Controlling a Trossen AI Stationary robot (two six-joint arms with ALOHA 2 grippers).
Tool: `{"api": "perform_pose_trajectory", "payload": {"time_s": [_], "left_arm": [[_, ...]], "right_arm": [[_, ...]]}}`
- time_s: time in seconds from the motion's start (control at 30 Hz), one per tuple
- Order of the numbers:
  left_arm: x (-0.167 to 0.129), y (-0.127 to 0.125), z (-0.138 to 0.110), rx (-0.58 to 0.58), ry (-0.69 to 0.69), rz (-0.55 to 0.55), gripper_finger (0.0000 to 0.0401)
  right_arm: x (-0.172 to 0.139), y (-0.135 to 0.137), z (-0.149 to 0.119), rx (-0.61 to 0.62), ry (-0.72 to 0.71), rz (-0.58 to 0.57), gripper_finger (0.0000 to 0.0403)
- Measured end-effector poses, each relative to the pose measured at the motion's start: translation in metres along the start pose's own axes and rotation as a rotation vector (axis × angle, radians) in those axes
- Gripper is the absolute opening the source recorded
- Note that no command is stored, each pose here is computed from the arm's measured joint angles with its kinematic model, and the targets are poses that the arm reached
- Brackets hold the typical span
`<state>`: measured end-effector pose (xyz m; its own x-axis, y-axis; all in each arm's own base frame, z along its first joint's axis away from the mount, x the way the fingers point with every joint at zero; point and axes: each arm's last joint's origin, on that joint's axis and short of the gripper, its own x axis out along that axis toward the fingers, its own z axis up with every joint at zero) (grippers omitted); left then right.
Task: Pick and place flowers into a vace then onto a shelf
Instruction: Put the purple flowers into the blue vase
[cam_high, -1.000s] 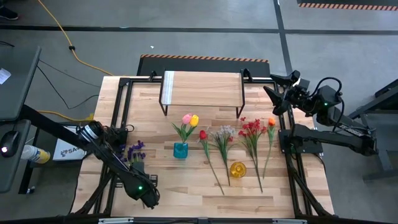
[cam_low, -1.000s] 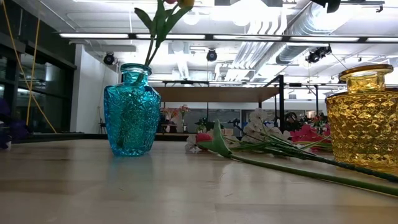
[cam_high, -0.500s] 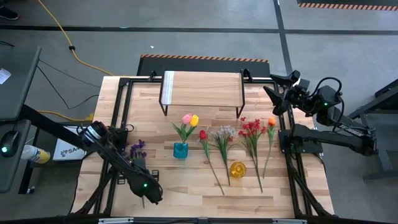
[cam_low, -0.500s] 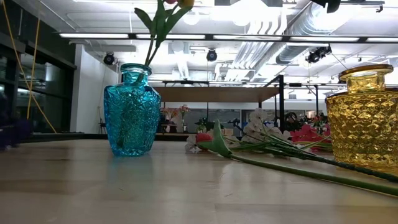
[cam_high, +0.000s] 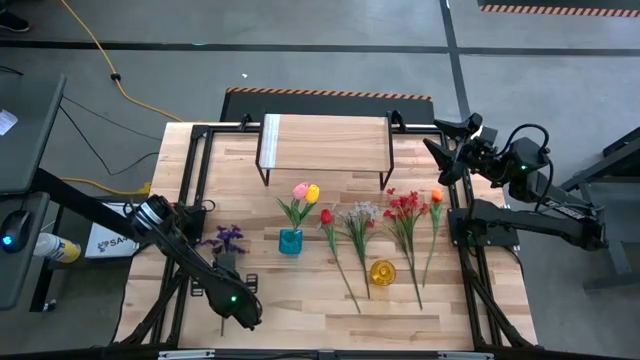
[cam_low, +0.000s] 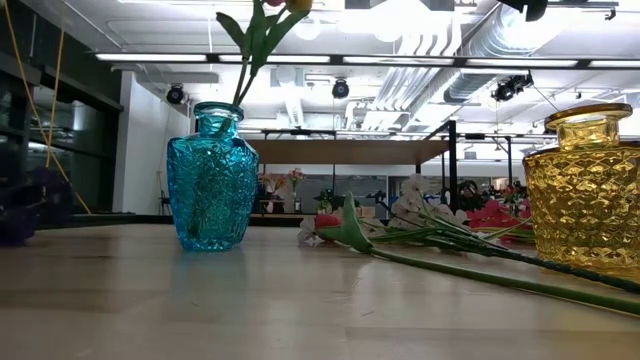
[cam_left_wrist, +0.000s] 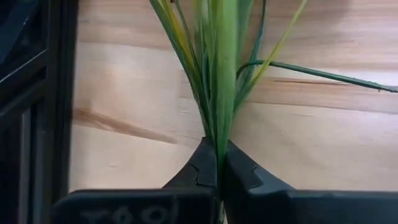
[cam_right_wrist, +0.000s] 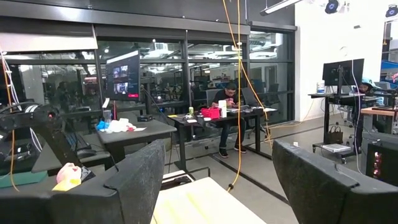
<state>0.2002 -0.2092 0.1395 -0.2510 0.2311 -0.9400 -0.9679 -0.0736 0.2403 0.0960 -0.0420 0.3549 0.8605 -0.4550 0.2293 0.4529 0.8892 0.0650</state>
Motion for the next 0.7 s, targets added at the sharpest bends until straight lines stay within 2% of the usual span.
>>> {"api": "perform_pose_trajectory", "payload": {"time_s": [0.27,0.47,0.7], "left_arm": [[-0.036,0.000,0.001,0.008,-0.074,-0.021,0.0033],[-0.083,0.008,0.005,0.026,-0.121,-0.007,0.0033],[-0.124,0.020,0.002,0.052,-0.094,-0.258,0.0033]], "right_arm": [[0.000,0.000,0.000,0.000,0.000,-0.001,0.0287],[0.000,0.000,0.000,0.000,0.000,-0.004,0.0287],[0.000,0.000,0.000,0.000,0.000,-0.003,0.0287]]}}
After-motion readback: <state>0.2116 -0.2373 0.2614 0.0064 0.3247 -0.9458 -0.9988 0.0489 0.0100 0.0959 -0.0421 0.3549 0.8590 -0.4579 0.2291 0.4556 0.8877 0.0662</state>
